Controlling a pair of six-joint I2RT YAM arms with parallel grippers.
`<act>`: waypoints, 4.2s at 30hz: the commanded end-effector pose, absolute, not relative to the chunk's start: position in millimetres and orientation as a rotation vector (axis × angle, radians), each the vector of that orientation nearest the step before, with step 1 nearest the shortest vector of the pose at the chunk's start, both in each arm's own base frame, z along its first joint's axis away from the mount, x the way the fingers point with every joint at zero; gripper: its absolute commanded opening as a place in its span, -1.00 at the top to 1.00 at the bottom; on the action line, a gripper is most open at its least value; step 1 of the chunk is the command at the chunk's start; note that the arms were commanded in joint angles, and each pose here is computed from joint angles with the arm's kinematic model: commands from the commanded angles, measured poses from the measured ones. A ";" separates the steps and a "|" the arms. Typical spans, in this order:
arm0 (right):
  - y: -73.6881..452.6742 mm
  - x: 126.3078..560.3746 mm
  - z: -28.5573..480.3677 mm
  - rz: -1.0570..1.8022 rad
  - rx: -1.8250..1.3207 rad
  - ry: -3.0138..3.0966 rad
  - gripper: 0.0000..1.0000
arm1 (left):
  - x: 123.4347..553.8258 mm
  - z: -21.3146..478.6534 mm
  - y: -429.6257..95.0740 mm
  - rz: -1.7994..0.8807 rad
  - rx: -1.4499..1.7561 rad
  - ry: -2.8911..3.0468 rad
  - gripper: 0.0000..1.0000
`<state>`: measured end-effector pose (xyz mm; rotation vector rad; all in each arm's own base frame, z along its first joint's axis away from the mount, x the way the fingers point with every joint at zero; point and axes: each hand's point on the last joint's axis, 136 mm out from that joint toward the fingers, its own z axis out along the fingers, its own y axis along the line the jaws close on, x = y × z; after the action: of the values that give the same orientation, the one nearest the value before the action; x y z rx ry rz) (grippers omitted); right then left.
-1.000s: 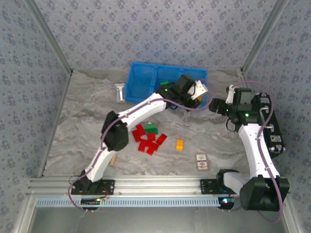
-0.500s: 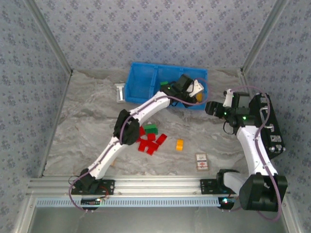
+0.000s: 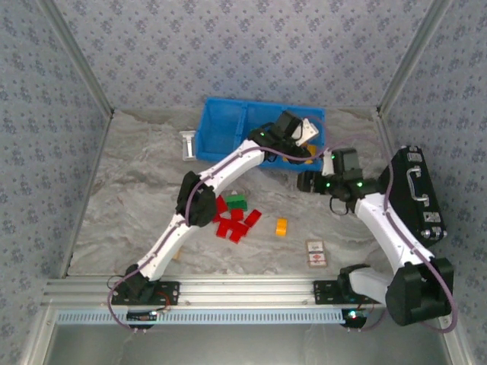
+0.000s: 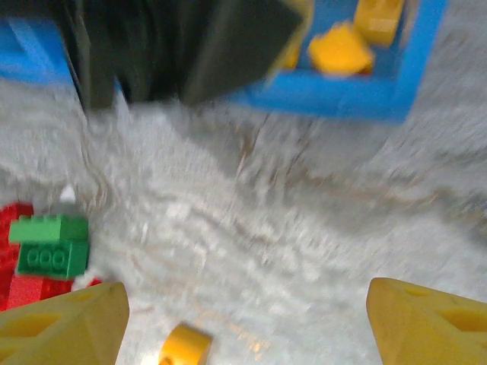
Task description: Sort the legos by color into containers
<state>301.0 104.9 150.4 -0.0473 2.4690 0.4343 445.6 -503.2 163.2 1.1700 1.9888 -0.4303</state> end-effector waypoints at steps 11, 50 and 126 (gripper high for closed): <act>167.0 207.2 77.6 0.421 -0.095 2.739 -0.68 | 428.7 384.4 -385.4 -0.248 1.037 1.756 -0.26; 191.9 215.9 30.0 0.007 -0.220 2.921 -0.43 | 267.8 352.2 -136.4 0.016 0.797 1.875 -0.84; 120.1 532.3 174.5 0.070 -0.085 2.392 -0.14 | 276.3 239.0 -124.9 -0.028 0.731 2.290 -1.00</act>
<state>541.5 115.8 136.9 -0.0305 2.4562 0.0807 277.8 -122.8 251.3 0.7443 2.2489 0.0072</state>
